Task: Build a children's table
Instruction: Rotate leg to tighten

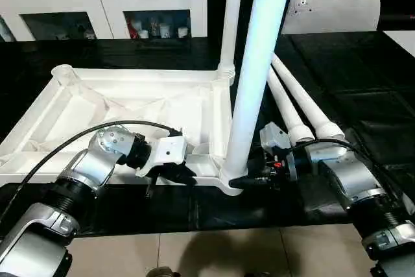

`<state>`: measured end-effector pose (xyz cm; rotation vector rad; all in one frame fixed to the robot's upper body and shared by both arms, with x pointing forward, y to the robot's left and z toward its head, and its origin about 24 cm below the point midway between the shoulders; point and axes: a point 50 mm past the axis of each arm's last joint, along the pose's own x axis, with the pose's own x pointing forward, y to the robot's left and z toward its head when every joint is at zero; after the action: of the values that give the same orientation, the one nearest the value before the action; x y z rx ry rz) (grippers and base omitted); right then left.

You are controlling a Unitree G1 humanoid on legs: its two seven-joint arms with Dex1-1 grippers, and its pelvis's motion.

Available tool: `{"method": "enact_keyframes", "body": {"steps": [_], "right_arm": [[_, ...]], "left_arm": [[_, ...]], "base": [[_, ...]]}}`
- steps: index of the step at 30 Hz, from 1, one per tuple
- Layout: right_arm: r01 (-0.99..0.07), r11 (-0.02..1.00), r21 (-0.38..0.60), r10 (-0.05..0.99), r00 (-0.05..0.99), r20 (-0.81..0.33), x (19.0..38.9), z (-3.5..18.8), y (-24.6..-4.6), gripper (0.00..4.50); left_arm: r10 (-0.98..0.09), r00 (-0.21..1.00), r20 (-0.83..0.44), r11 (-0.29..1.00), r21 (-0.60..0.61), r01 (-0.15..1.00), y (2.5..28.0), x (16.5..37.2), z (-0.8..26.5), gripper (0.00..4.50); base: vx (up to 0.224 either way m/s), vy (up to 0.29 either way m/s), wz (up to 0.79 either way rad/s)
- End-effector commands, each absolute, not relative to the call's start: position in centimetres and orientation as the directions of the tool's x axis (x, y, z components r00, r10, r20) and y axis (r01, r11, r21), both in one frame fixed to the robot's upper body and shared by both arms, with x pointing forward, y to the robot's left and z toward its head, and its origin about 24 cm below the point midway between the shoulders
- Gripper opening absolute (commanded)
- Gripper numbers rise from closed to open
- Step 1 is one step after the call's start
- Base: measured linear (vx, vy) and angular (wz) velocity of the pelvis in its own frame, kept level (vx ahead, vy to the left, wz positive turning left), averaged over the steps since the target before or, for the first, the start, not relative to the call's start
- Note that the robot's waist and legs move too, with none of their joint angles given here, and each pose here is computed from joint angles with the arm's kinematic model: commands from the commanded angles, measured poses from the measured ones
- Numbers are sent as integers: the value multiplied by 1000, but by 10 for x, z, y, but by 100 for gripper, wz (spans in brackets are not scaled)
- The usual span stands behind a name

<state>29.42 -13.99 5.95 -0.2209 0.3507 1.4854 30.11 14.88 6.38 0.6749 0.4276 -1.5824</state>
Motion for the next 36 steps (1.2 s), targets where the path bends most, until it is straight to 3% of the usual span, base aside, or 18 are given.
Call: {"method": "enact_keyframes", "body": {"steps": [1, 4, 7, 10, 15, 23, 27, 30, 32, 35, 36], "right_arm": [[-995, 26, 99, 942, -9, -336, 291, 60, -133, 286], [-991, 35, 131, 954, -5, -298, 288, 58, -129, 276], [-978, 101, 185, 975, 61, -212, 282, 55, -118, 267], [-968, 143, 207, 976, 103, -192, 281, 52, -113, 263], [-888, 383, 254, 920, 343, -190, 284, 38, -81, 259], [-714, 640, 284, 768, 579, -273, 301, 27, -49, 256], [-625, 732, 271, 681, 659, -318, 309, 25, -49, 256], [-496, 829, 260, 559, 757, -338, 319, 23, -56, 256], [-448, 855, 263, 516, 792, -327, 322, 24, -59, 314], [-420, 868, 265, 489, 816, -307, 323, 25, -63, 318], [-420, 868, 265, 489, 816, -307, 323, 25, -63, 352]], "left_arm": [[-729, -60, -682, -166, 91, 982, 150, 299, 58, 0], [-747, -39, -663, -131, 89, 987, 149, 299, 57, 0], [-781, 67, -621, 8, 99, 995, 145, 302, 56, 0], [-800, 112, -590, 68, 96, 993, 142, 302, 55, 0], [-818, 308, -486, 308, 82, 948, 117, 304, 55, 0], [-742, 553, -379, 574, 67, 816, 74, 321, 63, 0], [-706, 613, -355, 624, 97, 775, 66, 330, 69, 0], [-679, 659, -324, 654, 139, 743, 62, 337, 77, 0], [-680, 660, -318, 649, 156, 744, 61, 339, 79, 0], [-698, 640, -321, 621, 174, 764, 63, 339, 78, 0], [-698, 640, -321, 621, 174, 764, 63, 339, 78, 0]], "base": [[0, 0, 0], [0, 0, 0], [0, 0, 0], [0, 0, 0], [0, 0, 0], [-12, 21, -3], [0, 0, 0], [0, 0, 0], [0, 0, 0], [0, 0, 0], [0, 0, 0]]}}
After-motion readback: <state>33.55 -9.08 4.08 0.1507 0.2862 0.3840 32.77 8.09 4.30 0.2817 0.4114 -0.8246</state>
